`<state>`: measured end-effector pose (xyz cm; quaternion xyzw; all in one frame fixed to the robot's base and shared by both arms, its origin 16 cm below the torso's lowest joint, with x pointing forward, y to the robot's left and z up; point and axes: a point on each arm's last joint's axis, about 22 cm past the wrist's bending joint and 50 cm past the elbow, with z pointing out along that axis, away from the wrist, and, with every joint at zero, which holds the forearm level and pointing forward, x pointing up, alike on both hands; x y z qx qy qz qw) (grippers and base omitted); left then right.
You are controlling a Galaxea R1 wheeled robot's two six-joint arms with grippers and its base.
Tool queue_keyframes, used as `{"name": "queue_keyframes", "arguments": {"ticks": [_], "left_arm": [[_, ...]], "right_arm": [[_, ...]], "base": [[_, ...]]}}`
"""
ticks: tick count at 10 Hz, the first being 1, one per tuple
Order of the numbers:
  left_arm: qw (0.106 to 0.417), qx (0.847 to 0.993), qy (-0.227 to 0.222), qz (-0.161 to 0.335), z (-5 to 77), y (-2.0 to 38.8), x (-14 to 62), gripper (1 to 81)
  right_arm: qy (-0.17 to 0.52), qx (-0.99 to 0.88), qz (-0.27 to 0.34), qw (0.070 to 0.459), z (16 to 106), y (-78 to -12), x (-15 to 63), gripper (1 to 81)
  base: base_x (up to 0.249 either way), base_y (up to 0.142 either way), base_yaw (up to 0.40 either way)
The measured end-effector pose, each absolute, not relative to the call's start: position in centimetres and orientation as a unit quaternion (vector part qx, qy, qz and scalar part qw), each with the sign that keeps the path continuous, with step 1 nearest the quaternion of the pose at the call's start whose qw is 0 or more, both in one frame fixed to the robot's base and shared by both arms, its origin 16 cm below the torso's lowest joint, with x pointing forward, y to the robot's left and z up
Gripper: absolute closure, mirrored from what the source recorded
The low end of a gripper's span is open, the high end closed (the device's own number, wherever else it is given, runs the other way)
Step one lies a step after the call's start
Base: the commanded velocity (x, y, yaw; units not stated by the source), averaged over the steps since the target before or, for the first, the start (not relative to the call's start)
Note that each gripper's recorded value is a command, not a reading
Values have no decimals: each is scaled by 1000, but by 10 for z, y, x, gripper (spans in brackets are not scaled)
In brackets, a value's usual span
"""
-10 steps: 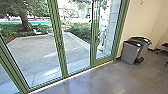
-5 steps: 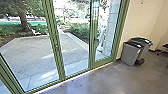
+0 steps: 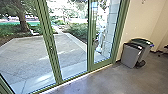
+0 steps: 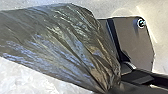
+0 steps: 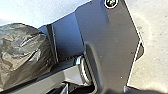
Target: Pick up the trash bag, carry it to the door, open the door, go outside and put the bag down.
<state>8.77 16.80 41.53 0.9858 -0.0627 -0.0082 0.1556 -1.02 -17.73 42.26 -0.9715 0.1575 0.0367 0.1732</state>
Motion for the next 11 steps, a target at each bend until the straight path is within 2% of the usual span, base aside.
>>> {"name": "queue_keyframes", "arguments": {"ticks": [11], "left_arm": [[156,986,-63,-10,415,168,85,811]], "right_arm": [[157,-972,37,174,423,-176,-10,10]], "base": [[192,-120,0]]}}
